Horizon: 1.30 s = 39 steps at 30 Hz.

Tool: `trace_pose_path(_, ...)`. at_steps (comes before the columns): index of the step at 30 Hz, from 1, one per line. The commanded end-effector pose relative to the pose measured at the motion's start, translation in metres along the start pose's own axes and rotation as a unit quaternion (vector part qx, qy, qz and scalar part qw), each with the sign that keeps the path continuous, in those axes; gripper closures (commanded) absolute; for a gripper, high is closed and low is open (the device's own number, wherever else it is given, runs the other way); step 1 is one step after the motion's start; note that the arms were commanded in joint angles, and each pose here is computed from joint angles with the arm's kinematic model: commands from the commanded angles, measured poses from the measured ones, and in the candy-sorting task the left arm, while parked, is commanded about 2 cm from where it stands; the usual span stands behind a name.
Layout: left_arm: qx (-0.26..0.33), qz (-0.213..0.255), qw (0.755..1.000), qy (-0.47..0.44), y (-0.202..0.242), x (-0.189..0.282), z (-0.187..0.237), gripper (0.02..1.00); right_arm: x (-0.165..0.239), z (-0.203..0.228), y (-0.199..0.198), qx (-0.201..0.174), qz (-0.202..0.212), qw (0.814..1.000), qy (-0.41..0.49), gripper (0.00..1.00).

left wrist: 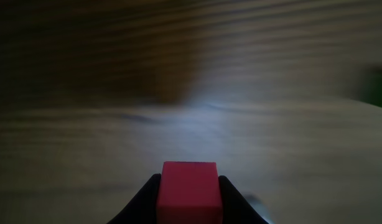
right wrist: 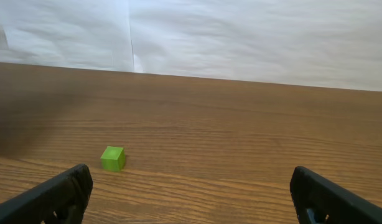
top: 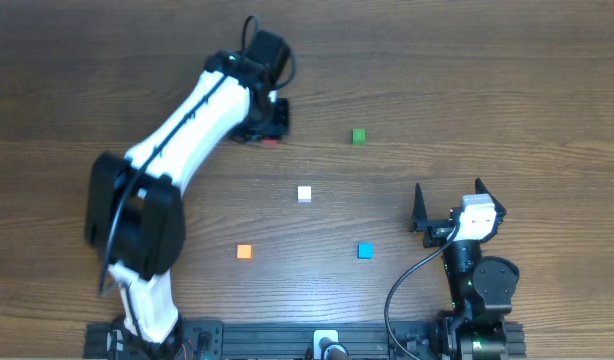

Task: Stack Cubes

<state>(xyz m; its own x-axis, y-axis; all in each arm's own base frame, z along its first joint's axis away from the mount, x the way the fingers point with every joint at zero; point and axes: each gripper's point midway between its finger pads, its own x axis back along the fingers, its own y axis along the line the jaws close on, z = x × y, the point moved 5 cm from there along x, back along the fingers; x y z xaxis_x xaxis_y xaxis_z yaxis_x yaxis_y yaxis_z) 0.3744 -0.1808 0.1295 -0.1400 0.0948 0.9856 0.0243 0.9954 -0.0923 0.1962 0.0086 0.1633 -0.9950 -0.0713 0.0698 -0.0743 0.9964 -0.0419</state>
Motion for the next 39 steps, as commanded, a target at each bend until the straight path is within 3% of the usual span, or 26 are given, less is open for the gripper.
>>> trace_pose_path(1,0.011,0.014,0.998,-0.059,-0.045,0.053,0.025,0.976,0.000,0.002,0.002,-0.004,-0.005,1.000,0.000,0.007)
trace_pose_path(8,0.015,0.014,0.999,-0.050,-0.092,0.048,0.069,0.978,0.000,0.002,0.002,-0.004,-0.005,1.000,-0.001,0.007)
trace_pose_path(14,0.052,-0.031,0.998,-0.014,-0.079,0.011,0.101,0.976,0.000,0.002,0.002,-0.004,-0.005,1.000,0.000,0.009)
trace_pose_path(39,0.073,-0.055,0.996,-0.015,-0.069,-0.025,0.109,0.976,0.000,0.002,0.002,-0.004,-0.005,1.000,0.000,0.009)
